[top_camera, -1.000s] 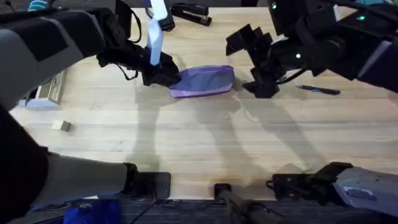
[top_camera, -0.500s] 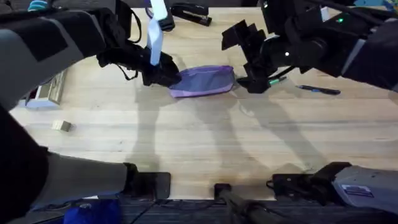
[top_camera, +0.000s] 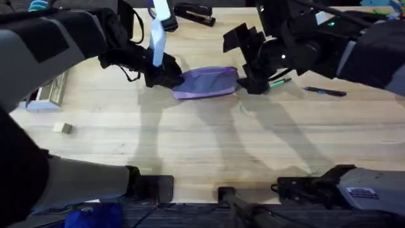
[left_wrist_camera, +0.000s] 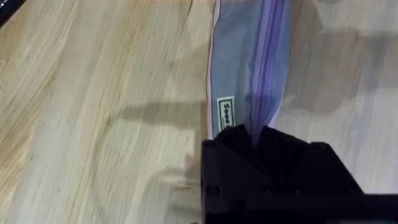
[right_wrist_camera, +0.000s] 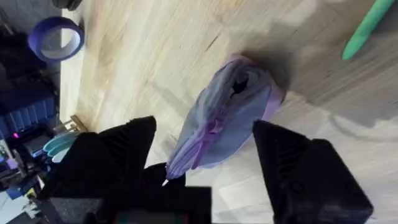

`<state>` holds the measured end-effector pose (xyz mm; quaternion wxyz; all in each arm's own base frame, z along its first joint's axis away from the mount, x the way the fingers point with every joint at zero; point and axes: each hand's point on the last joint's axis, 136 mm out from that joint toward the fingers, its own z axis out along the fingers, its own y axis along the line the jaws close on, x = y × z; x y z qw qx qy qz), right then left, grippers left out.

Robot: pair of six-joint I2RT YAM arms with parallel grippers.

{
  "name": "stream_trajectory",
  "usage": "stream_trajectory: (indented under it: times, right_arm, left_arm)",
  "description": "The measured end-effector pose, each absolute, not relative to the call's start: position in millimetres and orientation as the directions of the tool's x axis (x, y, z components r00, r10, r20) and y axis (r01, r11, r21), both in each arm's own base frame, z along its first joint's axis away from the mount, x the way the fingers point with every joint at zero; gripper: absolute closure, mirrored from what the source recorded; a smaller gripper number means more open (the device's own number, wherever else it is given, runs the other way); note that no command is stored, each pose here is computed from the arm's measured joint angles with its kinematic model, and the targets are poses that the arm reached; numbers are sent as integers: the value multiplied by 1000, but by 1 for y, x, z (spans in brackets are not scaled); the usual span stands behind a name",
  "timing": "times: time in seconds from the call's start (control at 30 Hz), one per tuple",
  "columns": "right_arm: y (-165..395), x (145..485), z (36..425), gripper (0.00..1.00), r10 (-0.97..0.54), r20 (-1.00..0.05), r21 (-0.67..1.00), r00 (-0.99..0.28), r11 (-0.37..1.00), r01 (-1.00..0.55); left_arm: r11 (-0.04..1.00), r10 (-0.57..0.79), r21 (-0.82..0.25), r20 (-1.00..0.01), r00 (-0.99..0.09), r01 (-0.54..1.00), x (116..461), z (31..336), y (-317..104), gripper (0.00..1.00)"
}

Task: Unzip the bag, pick up the pens from the table one at a time and place them inside, then zip the bag closed.

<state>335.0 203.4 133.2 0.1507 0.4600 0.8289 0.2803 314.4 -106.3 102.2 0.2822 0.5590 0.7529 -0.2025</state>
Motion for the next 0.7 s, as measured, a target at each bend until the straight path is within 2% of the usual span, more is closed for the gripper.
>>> stream_trajectory:
  times: [0.47, 0.63, 0.7]
  right_arm:
    - [210, 340, 136, 109, 860, -2, 628, -510, 398, 669]
    - [220, 337, 130, 229, 870, 35, 620, -492, 367, 693]
    - [221, 338, 130, 320, 873, 42, 624, -486, 357, 695]
  left_arm:
    - [293, 727, 11, -651, -216, 956, 314, 102, -106, 959]
    - [293, 727, 9, -651, -217, 956, 314, 102, -106, 959]
    - [293, 727, 5, -651, -219, 956, 313, 102, -106, 959]
